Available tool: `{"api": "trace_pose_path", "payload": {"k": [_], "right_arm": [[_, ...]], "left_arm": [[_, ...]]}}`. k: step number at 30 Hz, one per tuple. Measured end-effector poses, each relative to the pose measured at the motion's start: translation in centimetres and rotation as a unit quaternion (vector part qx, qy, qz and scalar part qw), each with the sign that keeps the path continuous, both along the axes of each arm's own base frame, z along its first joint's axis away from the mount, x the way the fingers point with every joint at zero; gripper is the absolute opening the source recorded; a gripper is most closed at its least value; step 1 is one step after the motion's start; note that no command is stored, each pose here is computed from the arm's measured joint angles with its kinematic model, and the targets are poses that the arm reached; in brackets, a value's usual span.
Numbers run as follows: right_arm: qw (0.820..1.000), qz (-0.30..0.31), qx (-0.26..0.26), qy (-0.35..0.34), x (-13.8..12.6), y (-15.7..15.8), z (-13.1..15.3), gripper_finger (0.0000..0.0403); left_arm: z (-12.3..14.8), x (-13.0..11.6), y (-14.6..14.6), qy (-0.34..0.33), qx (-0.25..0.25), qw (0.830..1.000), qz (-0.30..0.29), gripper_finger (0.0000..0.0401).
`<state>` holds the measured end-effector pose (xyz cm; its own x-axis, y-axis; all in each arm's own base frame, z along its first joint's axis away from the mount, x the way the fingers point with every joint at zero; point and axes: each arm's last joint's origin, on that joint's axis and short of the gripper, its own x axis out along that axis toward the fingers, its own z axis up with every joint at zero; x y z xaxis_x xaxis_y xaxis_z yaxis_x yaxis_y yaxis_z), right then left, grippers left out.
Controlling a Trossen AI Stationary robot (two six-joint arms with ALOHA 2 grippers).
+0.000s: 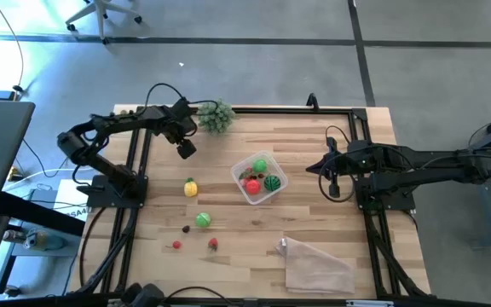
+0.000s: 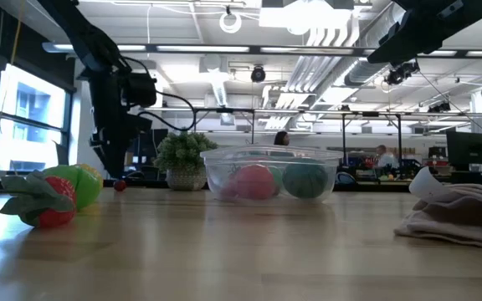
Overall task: Pick and placing Produce into tupperware
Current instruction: Put the red cherry into the transparent bin
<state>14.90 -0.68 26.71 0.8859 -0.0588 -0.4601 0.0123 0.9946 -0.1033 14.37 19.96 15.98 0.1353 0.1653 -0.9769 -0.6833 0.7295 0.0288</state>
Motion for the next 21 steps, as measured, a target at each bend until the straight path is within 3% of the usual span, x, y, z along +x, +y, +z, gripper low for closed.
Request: {"api": "trace_pose_path", "payload": {"k": [7, 21], "right_arm": [[1.000, 0.000, 0.000, 0.000, 0.00, 0.00, -0.01, 0.0000], [1.000, 0.000, 0.000, 0.000, 0.00, 0.00, 0.00, 0.0000]], "left_arm": [[-0.15, -0.04, -0.05, 0.007, -0.005, 1.000, -0.019, 0.0220], [-0.81, 0.14, 0.53, 0.017, 0.009, 0.998, 0.067, 0.0220]]}}
